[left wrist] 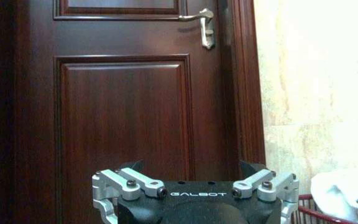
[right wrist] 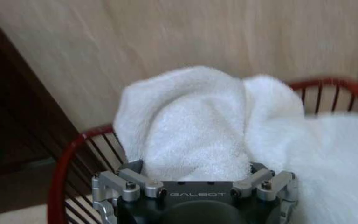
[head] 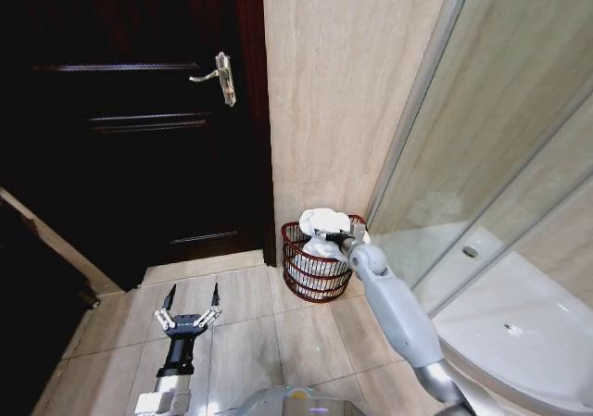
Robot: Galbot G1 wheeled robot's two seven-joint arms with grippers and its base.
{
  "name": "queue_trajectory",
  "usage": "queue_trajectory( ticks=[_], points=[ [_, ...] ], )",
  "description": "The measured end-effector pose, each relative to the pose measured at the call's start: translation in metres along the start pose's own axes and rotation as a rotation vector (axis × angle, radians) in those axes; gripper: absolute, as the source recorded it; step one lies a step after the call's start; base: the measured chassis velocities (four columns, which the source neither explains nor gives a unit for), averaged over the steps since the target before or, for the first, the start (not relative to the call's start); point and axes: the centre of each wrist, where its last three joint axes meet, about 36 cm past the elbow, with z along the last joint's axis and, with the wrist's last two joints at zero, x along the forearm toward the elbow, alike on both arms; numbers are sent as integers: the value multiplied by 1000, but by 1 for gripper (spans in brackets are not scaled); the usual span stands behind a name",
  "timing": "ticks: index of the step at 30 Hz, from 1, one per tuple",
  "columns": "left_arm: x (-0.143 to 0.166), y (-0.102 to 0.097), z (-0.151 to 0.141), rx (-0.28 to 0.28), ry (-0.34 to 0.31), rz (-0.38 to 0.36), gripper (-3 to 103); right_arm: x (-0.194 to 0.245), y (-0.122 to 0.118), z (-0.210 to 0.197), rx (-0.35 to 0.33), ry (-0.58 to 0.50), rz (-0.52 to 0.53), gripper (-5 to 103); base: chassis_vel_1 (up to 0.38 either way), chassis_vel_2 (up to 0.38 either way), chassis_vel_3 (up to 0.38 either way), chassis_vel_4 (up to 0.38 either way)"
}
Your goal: Discard the used towel into the hamper.
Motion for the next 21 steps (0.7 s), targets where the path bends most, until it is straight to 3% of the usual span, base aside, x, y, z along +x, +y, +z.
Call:
queue_trajectory(
  ticks=[4,10,18,21],
  points=[
    [-1,1,4,4,3,-5,100,-10,-12,3,-84,68,37,100,0,0,0,0],
    [-1,-1,8,10,6,-3,100,-4,-19,-7,-100,38,45,100,0,0,0,0],
    [-4,-4,8,17,3,3,100,48,-5,-26,-40,-80,-2,100,0,0,0,0],
    [-4,-10,8,21,6,17,100,70,21,-13,2,-111,-73,100,0,0,0,0]
  ],
)
